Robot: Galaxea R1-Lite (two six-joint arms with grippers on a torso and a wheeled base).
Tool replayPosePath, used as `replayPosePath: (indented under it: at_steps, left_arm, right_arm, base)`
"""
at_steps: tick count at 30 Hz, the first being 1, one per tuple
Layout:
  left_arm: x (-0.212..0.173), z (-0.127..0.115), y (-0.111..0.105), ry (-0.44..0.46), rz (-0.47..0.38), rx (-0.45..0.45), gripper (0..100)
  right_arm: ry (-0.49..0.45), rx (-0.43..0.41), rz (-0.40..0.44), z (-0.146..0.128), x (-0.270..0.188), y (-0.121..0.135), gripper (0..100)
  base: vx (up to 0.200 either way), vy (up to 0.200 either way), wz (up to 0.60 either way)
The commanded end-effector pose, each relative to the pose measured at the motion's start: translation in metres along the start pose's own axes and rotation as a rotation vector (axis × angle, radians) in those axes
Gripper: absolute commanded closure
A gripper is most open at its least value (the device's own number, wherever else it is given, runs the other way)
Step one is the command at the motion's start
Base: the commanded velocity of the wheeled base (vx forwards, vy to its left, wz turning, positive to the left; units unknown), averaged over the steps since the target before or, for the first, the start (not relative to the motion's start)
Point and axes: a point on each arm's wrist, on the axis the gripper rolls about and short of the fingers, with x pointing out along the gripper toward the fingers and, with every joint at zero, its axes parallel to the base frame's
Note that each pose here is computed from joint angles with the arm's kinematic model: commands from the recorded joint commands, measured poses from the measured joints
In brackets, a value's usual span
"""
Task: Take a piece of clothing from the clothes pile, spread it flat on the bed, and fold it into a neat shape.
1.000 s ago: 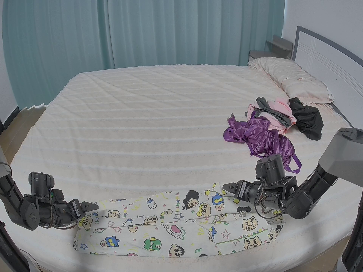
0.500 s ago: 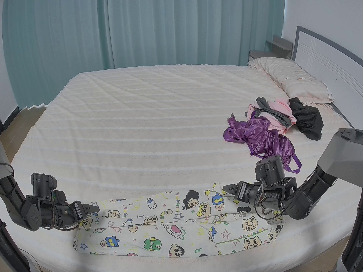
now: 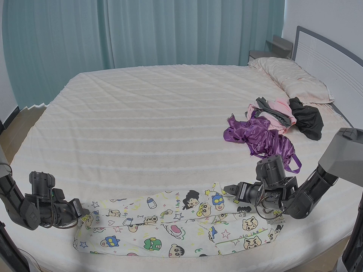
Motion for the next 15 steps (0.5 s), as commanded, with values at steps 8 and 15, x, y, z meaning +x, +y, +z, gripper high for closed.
replayPosePath:
  at_steps: [8,15]
  left_arm:
    - [-0.016,0.021,-0.017,-0.127,-0.063,0.045,100]
    - [-0.014,0.043,-0.027,-0.194,-0.102,0.071,100]
  right_arm:
    - [0.051,-0.064,-0.048,-0.004,0.005,-0.007,0]
    - [0.07,-0.073,-0.061,-0.008,0.012,-0.009,0]
  base:
    - [0.0,0.0,0.0]
    - [0.0,0.0,0.0]
